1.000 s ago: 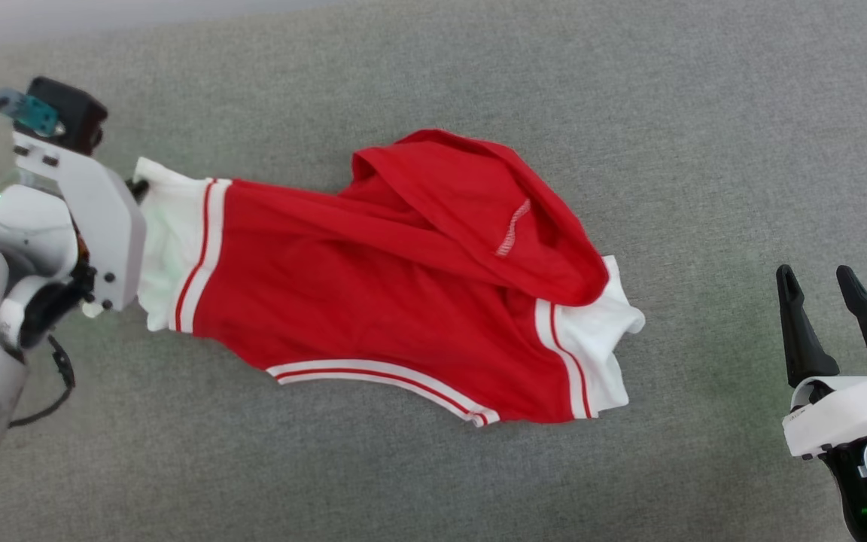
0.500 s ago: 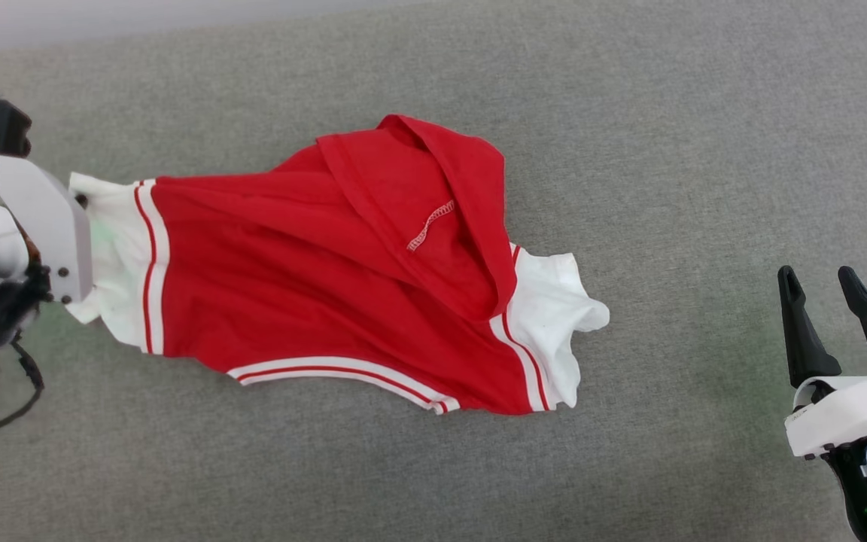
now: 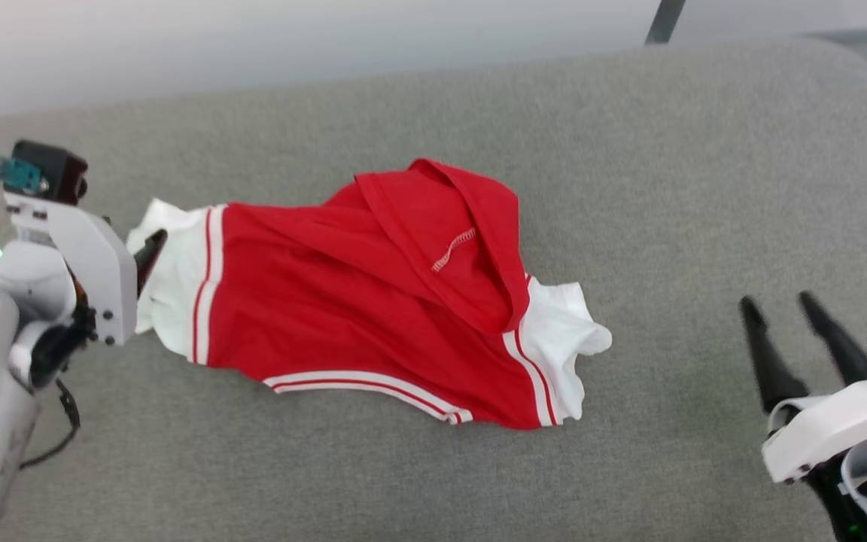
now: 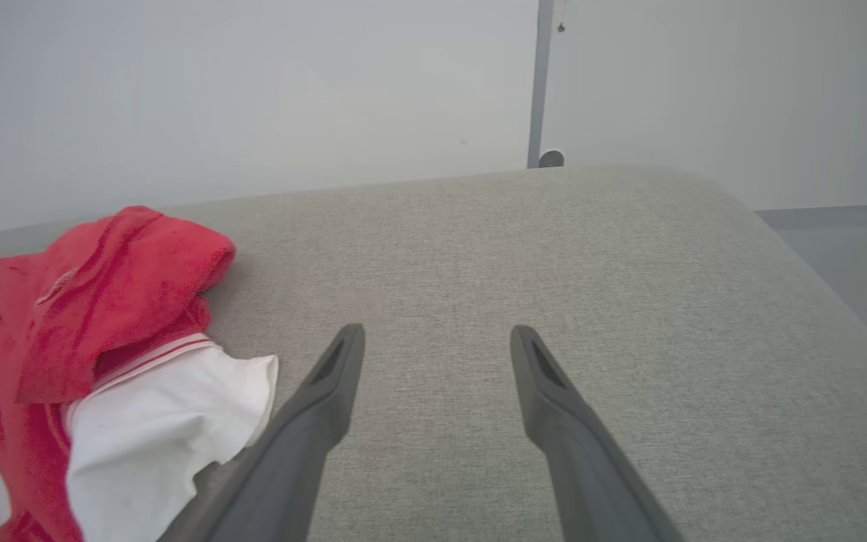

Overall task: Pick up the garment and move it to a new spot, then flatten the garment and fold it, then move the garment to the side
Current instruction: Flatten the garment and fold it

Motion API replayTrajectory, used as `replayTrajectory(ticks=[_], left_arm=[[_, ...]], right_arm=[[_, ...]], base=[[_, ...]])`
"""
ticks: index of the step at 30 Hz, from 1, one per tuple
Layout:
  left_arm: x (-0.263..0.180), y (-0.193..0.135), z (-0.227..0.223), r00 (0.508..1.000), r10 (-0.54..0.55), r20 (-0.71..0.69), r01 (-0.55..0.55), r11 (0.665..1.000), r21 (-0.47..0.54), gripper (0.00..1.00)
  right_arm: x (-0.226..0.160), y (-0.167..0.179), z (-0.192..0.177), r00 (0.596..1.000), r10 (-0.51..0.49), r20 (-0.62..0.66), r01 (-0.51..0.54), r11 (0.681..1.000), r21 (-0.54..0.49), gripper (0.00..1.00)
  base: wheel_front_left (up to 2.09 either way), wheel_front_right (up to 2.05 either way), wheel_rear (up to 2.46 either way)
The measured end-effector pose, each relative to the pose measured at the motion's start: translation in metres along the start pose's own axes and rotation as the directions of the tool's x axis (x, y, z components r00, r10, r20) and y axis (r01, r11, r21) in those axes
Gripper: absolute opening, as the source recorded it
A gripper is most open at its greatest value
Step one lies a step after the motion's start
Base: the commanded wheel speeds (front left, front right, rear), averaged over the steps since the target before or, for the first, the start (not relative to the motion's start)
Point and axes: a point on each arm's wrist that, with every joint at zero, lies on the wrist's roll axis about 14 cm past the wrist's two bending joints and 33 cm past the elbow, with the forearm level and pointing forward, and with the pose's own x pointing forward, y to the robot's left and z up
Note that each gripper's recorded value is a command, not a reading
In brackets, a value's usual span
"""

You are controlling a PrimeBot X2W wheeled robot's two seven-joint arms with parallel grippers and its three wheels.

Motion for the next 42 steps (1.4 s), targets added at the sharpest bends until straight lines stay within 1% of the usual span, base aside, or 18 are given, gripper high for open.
replayTrajectory(ticks=[6,12,17,23,27,31,36,42], left_arm=[[-0.041,-0.004,0.012,0.990,0.012,0.139,-0.011,1.000,-0.008,1.00],[-0.091,-0.003,0.014,0.956,0.053,0.287,-0.050,0.999,-0.017,1.00],[-0.133,0.003,0.011,0.902,0.114,0.416,-0.092,0.993,-0.073,1.00],[-0.179,0.015,-0.001,0.811,0.226,0.539,-0.148,0.972,-0.185,1.00],[-0.203,0.022,-0.017,0.762,0.305,0.571,-0.193,0.949,-0.249,1.00],[-0.222,0.030,-0.032,0.723,0.377,0.580,-0.234,0.922,-0.307,1.00],[-0.228,0.027,-0.046,0.715,0.407,0.569,-0.248,0.908,-0.338,1.00],[-0.218,0.019,-0.056,0.725,0.418,0.548,-0.245,0.899,-0.362,1.00]], right_arm=[[-0.018,0.023,-0.004,0.996,0.076,-0.051,-0.076,0.997,0.003,1.00],[-0.034,0.040,-0.003,0.989,0.129,-0.079,-0.129,0.992,0.001,1.00],[-0.037,0.057,-0.001,0.980,0.180,-0.080,-0.180,0.984,0.005,1.00],[-0.034,0.073,0.006,0.972,0.226,-0.068,-0.227,0.974,-0.010,1.00],[-0.030,0.079,0.007,0.967,0.245,-0.072,-0.247,0.969,-0.020,1.00],[-0.023,0.084,0.003,0.960,0.257,-0.109,-0.262,0.964,-0.033,1.00],[-0.007,0.088,-0.010,0.941,0.266,-0.211,-0.277,0.960,-0.026,1.00],[0.013,0.094,-0.039,0.890,0.273,-0.366,-0.295,0.956,-0.003,1.00]], base=[[0.00,0.00,0.00],[0.00,0.00,0.00],[0.00,0.00,0.00],[0.00,0.00,0.00],[0.00,0.00,0.00],[0.00,0.00,0.00],[0.00,0.00,0.00],[0.00,0.00,0.00]])
